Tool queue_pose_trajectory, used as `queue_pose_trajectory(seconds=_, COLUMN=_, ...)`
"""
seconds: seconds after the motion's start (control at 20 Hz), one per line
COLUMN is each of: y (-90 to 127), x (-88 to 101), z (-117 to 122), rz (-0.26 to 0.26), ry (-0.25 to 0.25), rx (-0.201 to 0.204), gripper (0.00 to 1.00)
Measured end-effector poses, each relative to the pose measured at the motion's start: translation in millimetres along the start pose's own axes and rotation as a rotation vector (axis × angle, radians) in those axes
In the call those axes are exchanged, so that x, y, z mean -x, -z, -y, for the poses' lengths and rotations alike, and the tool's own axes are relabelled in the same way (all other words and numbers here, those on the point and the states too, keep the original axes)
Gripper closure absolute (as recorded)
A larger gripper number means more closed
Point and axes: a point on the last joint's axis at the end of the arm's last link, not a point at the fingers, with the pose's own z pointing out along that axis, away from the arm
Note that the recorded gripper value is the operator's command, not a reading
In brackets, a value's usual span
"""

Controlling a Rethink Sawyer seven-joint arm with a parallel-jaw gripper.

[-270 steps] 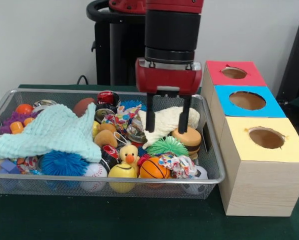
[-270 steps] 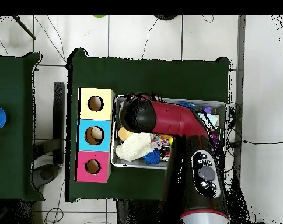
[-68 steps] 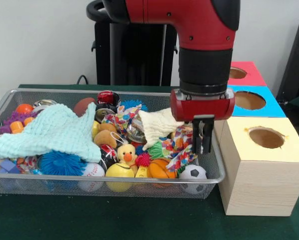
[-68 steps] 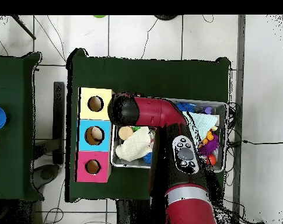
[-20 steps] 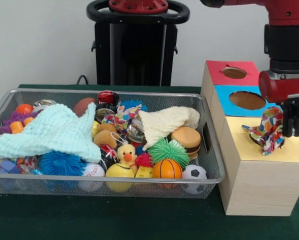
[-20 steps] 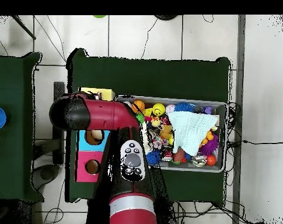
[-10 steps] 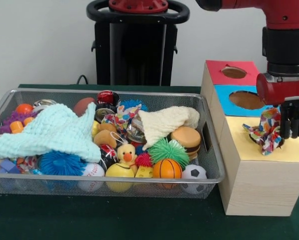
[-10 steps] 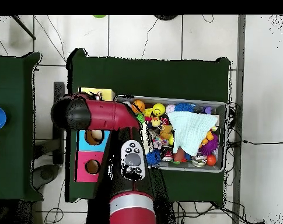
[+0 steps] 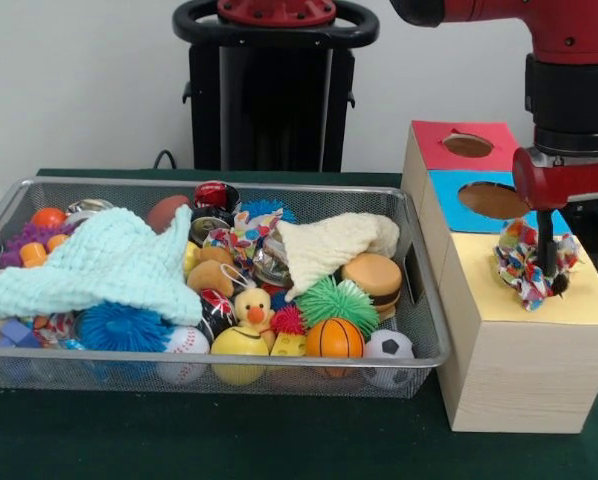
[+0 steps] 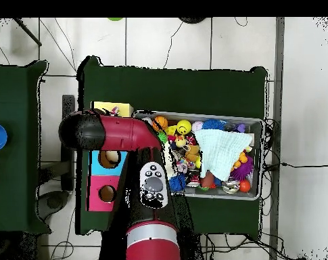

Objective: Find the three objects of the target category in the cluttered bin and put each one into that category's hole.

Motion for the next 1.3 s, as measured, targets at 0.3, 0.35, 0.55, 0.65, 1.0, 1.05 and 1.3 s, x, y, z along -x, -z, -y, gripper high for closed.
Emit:
queue_pose_trajectory(seconds=0.3, y=-4.2, x=-6.4, z=0.5, rz=-0.041, ry=-0.007, rx=-0.001, gripper=0.0)
queue_pose_trajectory(seconds=0.35, y=-4.0, x=-7.3, z=1.4, rz=-0.048, ry=-0.009, rx=-0.003, gripper=0.0)
queue_pose_trajectory(seconds=0.55, y=-2.2, x=-7.4, z=3.6, rz=-0.059, ry=-0.017, rx=-0.005, gripper=0.0)
queue_pose_trajectory(seconds=0.65, y=0.0, x=-7.3, z=4.1, rz=-0.065, ry=-0.021, rx=-0.005, gripper=0.0)
queue_pose_trajectory(seconds=1.0, y=10.7, x=-3.8, z=3.8, rz=-0.074, ry=-0.033, rx=0.0, gripper=0.0)
queue_pose_trajectory(seconds=1.05, y=11.9, x=-3.4, z=4.4, rz=-0.075, ry=-0.036, rx=0.0, gripper=0.0)
queue_pose_trajectory(seconds=1.3, y=19.7, x=0.9, z=5.3, rz=-0.07, ry=-0.047, rx=0.002, gripper=0.0)
